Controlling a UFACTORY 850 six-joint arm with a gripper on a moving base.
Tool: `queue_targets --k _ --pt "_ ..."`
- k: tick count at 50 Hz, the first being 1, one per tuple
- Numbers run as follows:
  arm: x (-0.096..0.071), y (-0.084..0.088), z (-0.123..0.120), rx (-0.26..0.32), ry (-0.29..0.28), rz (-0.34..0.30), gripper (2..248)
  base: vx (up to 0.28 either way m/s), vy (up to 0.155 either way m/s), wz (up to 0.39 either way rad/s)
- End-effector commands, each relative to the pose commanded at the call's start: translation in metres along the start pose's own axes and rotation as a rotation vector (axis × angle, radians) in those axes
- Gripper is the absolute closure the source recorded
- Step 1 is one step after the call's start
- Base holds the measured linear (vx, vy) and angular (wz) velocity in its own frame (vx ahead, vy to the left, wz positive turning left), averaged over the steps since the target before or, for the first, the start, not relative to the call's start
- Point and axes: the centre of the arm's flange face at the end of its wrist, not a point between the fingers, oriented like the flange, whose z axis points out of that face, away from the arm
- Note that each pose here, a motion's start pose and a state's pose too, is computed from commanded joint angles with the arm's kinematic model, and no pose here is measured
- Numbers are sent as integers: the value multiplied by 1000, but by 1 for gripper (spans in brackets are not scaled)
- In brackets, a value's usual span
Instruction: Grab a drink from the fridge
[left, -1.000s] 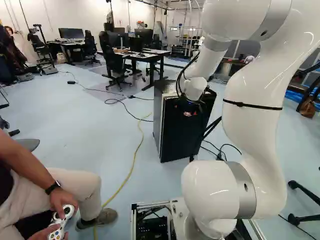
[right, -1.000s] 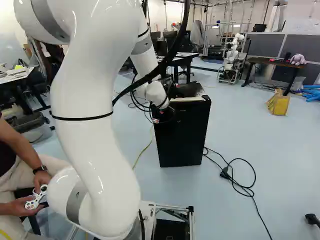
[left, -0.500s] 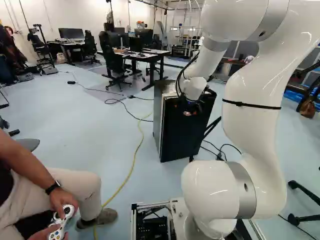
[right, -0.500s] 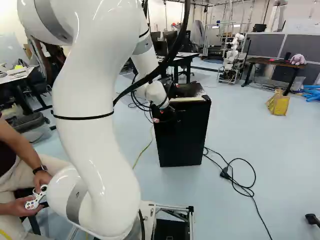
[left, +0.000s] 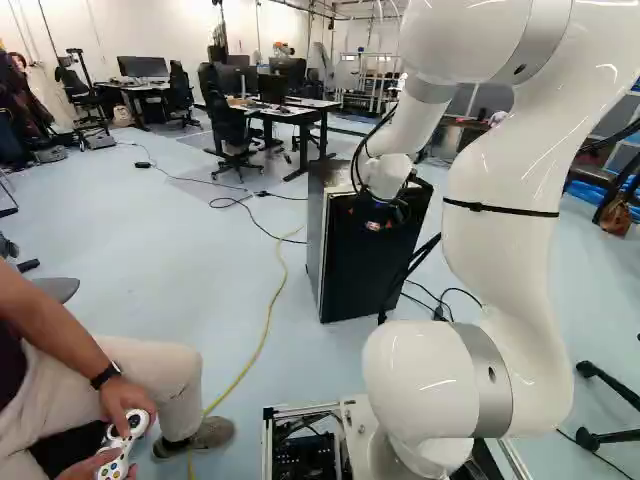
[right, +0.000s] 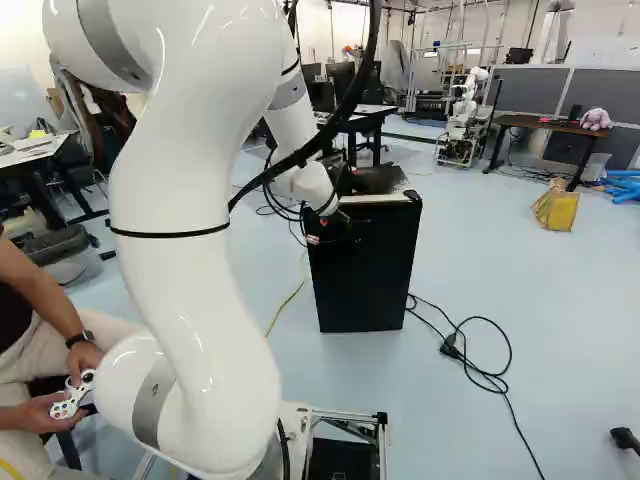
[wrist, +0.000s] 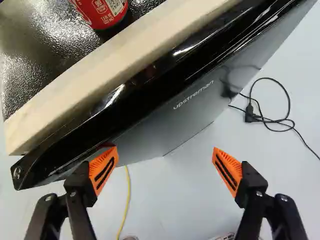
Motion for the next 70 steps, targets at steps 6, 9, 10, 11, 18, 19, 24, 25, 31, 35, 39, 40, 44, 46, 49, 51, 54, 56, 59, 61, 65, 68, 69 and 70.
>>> queue_targets --k 6,9,10,11,18,19,24,25,31,35,39,40,44,46,49,51,54,56,59,61,65,68,69,70 --pt "1 -1 1 1 1 0 3 0 0 0" --pt "2 -1 2 1 1 -1 3 0 0 0" --pt "2 -1 2 1 2 -1 3 0 0 0" --pt "2 -1 2 1 2 -1 3 0 0 0" --pt "3 -2 3 2 3 -1 3 0 0 0" --pt "4 -2 3 2 3 -1 3 0 0 0" --pt "4 -3 4 3 3 -1 3 0 0 0" --pt "4 -3 4 3 4 -1 3 0 0 0" --pt "5 -3 4 3 4 -2 3 0 0 0" --pt "4 -3 4 3 4 -2 3 0 0 0" --pt "3 -2 3 2 2 -1 3 0 0 0" --pt "2 -2 2 1 2 -1 3 0 0 0" --pt "-2 0 -1 0 -1 0 3 0 0 0" --pt "-4 2 -3 -1 -3 0 3 0 0 0" --pt "-8 3 -7 -3 -6 0 3 0 0 0" --pt "-10 5 -9 -3 -8 0 3 0 0 0" --pt "-14 6 -12 -5 -10 1 3 0 0 0" --pt "-17 8 -15 -5 -8 1 3 0 0 0" --pt "-20 9 -18 -6 0 1 3 0 0 0" --pt "-21 11 -21 -5 10 0 3 0 0 0" --pt "-24 13 -26 -4 36 -4 3 0 0 0" --pt "-26 15 -30 -1 61 -10 3 0 0 0" --pt "-27 15 -31 0 67 -12 3 0 0 0" --pt "-27 15 -32 1 75 -15 3 0 0 0"
